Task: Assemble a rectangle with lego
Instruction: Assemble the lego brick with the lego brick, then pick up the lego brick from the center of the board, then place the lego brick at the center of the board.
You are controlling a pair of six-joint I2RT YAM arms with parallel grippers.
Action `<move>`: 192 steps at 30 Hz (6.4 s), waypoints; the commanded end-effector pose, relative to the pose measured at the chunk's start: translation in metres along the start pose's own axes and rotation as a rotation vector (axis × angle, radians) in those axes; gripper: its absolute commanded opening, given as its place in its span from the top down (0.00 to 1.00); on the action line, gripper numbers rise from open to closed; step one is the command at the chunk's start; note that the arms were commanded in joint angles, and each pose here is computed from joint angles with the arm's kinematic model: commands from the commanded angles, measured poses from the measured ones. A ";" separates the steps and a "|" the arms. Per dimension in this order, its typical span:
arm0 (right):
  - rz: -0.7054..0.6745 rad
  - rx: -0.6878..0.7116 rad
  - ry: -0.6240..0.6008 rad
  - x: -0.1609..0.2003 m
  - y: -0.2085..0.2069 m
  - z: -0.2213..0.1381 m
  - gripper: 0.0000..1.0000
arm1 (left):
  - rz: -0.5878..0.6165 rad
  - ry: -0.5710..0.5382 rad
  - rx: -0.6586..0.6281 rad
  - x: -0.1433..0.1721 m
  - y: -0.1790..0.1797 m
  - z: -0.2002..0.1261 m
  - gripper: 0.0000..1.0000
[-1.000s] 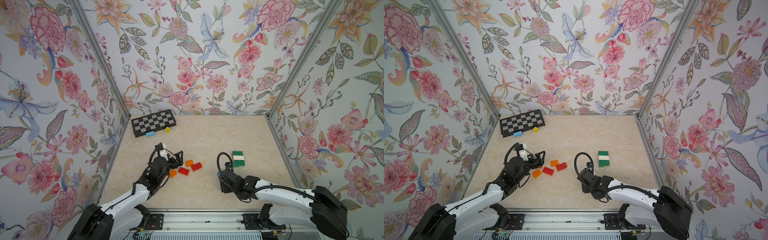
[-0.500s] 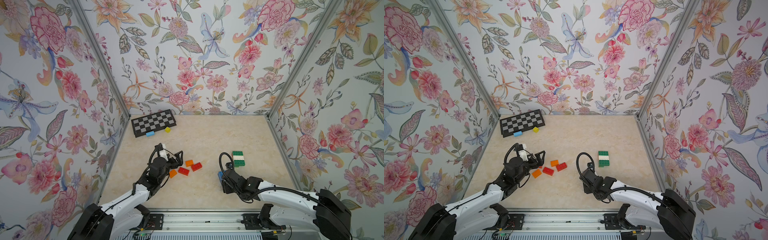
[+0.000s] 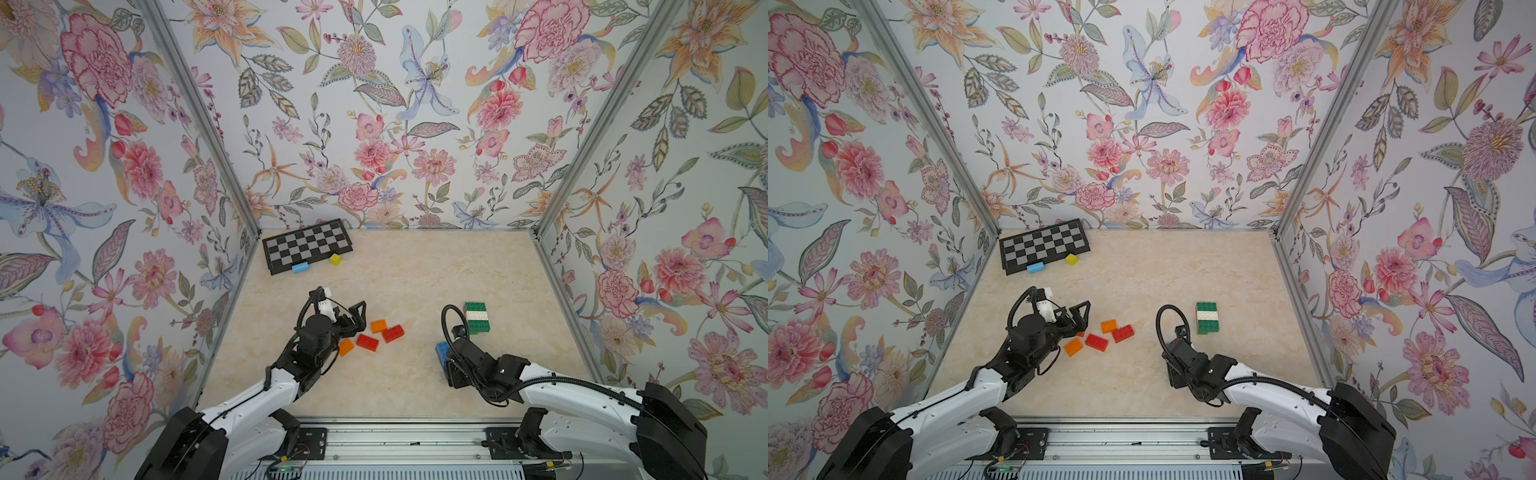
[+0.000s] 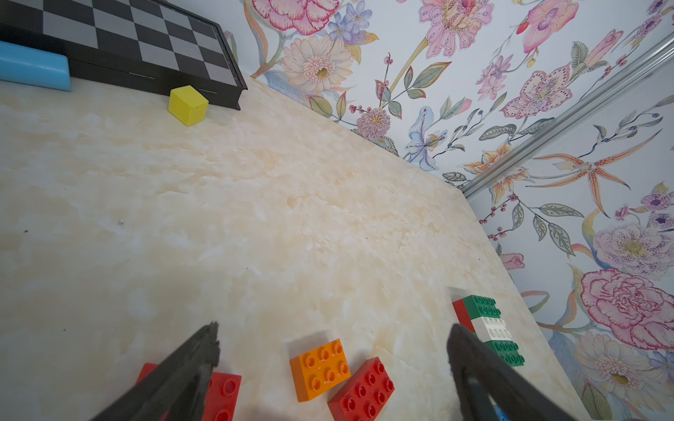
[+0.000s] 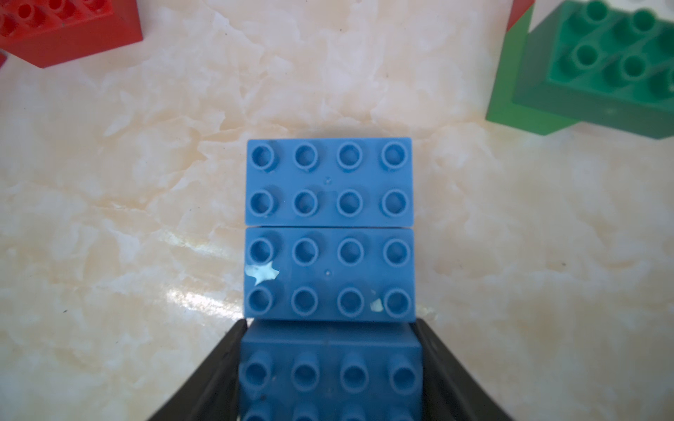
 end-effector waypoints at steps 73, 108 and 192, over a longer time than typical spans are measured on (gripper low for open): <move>0.181 0.063 -0.119 -0.076 0.042 -0.068 0.00 | 0.320 0.463 -0.316 0.032 0.048 0.009 0.14; 0.266 0.052 -0.221 -0.072 0.015 -0.088 0.00 | 0.507 0.888 -0.279 0.079 0.058 0.010 0.52; 0.318 0.058 -0.287 -0.079 -0.018 -0.103 0.00 | 0.938 0.857 -0.225 0.044 -0.040 0.067 0.21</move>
Point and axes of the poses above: each gripper's point midway between its finger pads, its own z axis out along the fingers, its own y axis along the line the jaws close on, x = y × z, the point moved 6 cm from there along -z, back along the fingers, and after that the axes turned 4 degrees about z, right-handed, at the moved point
